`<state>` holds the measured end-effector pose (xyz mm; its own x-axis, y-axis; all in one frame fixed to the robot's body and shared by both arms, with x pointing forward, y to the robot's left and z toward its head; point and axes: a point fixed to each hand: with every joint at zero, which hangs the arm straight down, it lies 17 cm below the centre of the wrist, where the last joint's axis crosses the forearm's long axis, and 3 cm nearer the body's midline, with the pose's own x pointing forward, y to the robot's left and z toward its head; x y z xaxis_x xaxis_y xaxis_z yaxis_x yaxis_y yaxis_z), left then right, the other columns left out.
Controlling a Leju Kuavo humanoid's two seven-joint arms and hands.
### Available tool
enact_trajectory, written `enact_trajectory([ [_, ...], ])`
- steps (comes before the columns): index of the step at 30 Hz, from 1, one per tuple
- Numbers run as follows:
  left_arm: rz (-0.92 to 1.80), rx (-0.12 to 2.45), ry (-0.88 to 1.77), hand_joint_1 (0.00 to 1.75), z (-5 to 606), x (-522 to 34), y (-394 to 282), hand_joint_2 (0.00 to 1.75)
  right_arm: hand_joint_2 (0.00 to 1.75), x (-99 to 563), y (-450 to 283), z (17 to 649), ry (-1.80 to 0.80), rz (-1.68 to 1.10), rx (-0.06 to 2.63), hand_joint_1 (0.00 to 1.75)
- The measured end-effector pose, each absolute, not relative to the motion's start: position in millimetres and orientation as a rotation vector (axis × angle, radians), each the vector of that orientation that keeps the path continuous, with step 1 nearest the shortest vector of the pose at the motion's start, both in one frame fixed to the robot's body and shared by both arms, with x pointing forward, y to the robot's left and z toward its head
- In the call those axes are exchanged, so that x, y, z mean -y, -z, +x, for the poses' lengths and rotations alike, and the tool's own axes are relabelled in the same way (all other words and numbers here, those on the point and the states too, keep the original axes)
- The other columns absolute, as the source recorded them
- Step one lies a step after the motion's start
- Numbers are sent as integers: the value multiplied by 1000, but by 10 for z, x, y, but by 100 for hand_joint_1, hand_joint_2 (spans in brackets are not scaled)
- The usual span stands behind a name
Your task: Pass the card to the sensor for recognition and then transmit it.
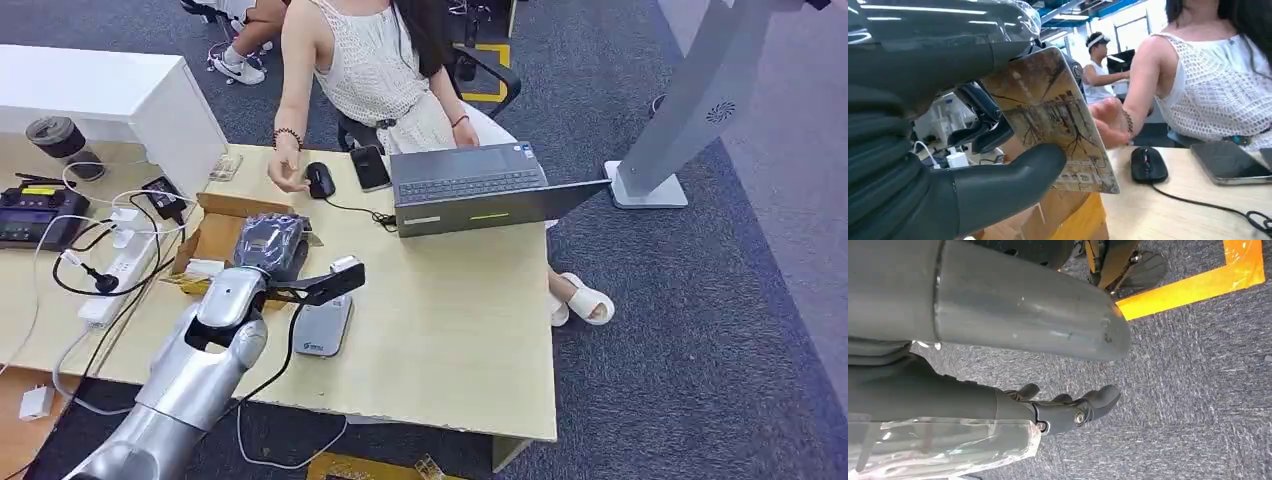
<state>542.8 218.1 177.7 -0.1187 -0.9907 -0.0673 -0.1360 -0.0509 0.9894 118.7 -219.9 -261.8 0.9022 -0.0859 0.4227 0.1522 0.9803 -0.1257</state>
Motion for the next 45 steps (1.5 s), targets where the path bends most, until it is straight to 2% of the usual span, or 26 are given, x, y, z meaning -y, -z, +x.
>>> enact_trajectory([
  [9,1533,1456,1207,175,5878,-2595,-2958,175,0,2175,2627,1169,85,-152,419,0],
  [18,1594,1386,1215,175,6140,-2770,-3266,175,0,2154,2628,1169,86,-141,418,0],
  [19,1593,1382,1216,0,6147,-2782,-3249,175,0,2154,2628,1168,86,-141,417,0],
  [45,1457,1393,1227,0,6098,-2780,-2813,175,0,2184,2629,1165,88,-157,416,0],
])
